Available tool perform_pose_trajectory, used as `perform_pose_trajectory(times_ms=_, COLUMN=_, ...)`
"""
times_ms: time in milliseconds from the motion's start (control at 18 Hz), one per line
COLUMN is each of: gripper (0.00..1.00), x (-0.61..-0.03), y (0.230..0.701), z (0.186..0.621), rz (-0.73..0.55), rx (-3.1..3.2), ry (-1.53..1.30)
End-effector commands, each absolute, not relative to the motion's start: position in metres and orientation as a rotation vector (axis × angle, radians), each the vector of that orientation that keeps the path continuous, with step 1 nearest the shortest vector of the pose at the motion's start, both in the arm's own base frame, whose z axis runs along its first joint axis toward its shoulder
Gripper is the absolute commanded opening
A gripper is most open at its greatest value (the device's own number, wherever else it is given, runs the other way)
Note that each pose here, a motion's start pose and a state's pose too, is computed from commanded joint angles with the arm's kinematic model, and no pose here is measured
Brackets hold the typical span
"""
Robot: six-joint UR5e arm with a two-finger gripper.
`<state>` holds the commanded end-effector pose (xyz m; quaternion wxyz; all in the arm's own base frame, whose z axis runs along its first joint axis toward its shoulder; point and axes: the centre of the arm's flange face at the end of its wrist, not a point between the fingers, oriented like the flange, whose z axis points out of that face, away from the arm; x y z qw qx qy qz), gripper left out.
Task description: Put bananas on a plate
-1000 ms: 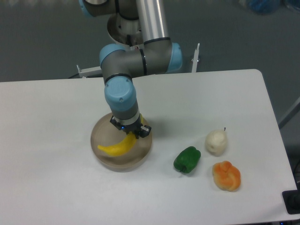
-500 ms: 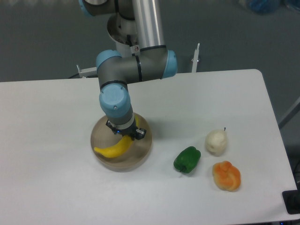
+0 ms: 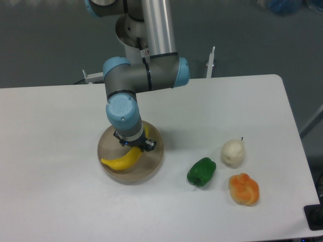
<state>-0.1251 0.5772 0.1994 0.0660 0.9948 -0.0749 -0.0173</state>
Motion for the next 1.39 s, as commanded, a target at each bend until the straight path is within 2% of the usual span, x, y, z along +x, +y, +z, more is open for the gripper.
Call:
perform_pose_trajectory(times_ms=278, gripper=0.31, x=-0.122, y=0.577, z=0.198, rz=-0.052, rx=2.996, ry=-0.238)
perform_pose_trajectory(times_ms=444, gripper=0.40, x=-0.122, y=0.578, z=0.199, rz=-0.051, rx=2.998, ry=-0.238)
perform_pose_trajectory(times_ms=500, gripper=0.47, x=-0.123, y=0.578, z=0.199, rz=-0.053, rx=3.001, ry=-0.238)
perform_pose_trajectory(times_ms=611, gripper=0.68, x=-0.123, y=0.580, z=0.203, rz=-0.059, rx=3.008, ry=-0.233)
perform_pose_trajectory(times_ms=722, gripper=0.80, x=-0.125, y=0.582, z=0.210, rz=-0.069, rx=3.020, ry=-0.228)
perform_pose_trajectory(times_ms=778, gripper=0.91, x=-0.126, y=0.582, z=0.214, rz=-0.076, rx=3.025, ry=-0.224)
perform_pose_trajectory(times_ms=889, gripper=1.00, x=-0.130, y=0.583, z=0.222, rz=-0.084, rx=3.038, ry=-0.219)
perform_pose_trajectory(times_ms=1111, gripper=1.00, x=-0.148, y=0.590, z=0.243, rz=-0.125, rx=3.077, ry=-0.190)
perform_pose_trajectory(times_ms=1389, gripper=1.00, x=-0.194, y=0.611, z=0.297, rz=-0.329, rx=3.128, ry=-0.119)
